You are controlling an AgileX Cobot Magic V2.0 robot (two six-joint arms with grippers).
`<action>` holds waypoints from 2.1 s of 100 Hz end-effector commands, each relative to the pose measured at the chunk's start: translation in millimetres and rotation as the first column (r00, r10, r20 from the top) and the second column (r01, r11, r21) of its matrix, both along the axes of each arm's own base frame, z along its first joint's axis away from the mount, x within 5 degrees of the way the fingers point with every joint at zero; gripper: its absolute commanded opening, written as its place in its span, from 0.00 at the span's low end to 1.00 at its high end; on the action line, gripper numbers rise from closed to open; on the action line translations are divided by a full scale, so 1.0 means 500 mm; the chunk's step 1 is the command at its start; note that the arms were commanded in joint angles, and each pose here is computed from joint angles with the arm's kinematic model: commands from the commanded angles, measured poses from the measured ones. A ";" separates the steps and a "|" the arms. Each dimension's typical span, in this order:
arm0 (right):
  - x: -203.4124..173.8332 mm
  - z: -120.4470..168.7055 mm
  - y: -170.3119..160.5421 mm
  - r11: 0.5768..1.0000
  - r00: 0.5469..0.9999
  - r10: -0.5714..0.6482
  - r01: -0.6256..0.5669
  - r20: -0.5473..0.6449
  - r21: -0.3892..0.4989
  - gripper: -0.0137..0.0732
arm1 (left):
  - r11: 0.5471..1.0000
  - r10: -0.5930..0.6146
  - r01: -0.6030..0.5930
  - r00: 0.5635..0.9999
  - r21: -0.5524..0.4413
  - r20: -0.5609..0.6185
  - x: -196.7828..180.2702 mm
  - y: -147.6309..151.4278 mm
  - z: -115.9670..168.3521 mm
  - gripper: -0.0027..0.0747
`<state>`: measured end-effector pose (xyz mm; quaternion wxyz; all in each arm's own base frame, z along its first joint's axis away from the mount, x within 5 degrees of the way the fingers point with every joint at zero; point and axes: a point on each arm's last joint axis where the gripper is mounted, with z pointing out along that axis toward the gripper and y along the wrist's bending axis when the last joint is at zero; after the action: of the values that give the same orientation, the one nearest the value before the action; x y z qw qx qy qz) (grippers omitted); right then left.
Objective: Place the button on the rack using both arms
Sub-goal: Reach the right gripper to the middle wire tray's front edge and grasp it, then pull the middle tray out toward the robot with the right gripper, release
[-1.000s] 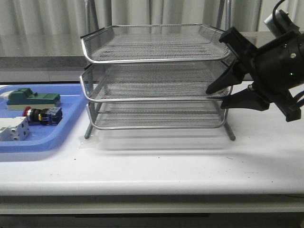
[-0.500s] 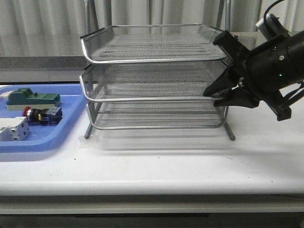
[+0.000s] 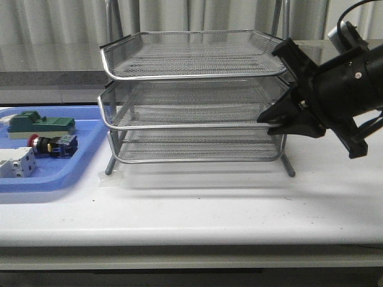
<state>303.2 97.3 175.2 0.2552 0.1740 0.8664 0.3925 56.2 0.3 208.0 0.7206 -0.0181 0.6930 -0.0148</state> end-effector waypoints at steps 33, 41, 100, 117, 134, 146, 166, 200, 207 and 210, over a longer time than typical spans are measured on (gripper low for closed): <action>-0.147 -0.009 -0.009 0.992 0.992 0.127 -0.127 -0.017 -0.005 0.09 | 1.000 0.003 -0.003 0.997 -0.006 0.079 -0.003 0.000 -0.005 0.01; -0.163 -0.008 -0.012 0.990 0.990 0.142 -0.142 -0.001 -0.019 0.09 | 1.000 0.003 -0.003 0.997 -0.006 0.079 -0.003 0.000 -0.005 0.01; -0.186 0.019 0.007 0.945 0.935 0.324 -0.327 0.144 -0.002 0.77 | 1.000 0.003 -0.003 0.997 -0.006 0.079 -0.003 0.000 -0.005 0.01; -0.200 0.012 0.010 0.910 0.903 0.414 -0.414 0.116 -0.032 0.77 | 1.000 0.003 -0.003 0.997 -0.006 0.079 -0.003 0.000 -0.005 0.01; -0.217 0.005 0.003 0.872 0.874 0.483 -0.476 0.048 -0.116 0.77 | 1.000 0.003 -0.003 0.997 -0.006 0.079 -0.003 0.000 -0.005 0.01; -0.231 0.022 -0.008 0.856 0.870 0.493 -0.481 0.024 -0.189 0.77 | 1.000 0.003 -0.003 0.997 -0.006 0.079 -0.003 0.000 -0.005 0.01; -0.254 0.088 -0.034 0.821 0.874 0.485 -0.443 0.030 -0.359 0.77 | 1.000 0.003 -0.003 0.997 -0.006 0.079 -0.003 0.000 -0.005 0.01; -0.299 0.240 -0.107 0.729 0.944 0.324 -0.210 0.058 -0.651 0.77 | 1.000 0.003 -0.003 0.997 -0.006 0.079 -0.003 0.000 -0.005 0.01; -0.312 0.267 -0.124 0.706 0.958 0.272 -0.134 0.091 -0.696 0.77 | 1.000 0.003 -0.003 0.997 -0.006 0.079 -0.003 0.000 -0.005 0.01; -0.316 0.275 -0.130 0.698 0.962 0.253 -0.108 0.103 -0.708 0.77 | 1.000 0.003 -0.003 0.997 -0.006 0.079 -0.003 0.000 -0.005 0.01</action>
<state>150.0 42.3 287.5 0.2921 -0.0868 0.9456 0.1139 56.2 0.3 208.0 0.7206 -0.0181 0.6930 -0.0148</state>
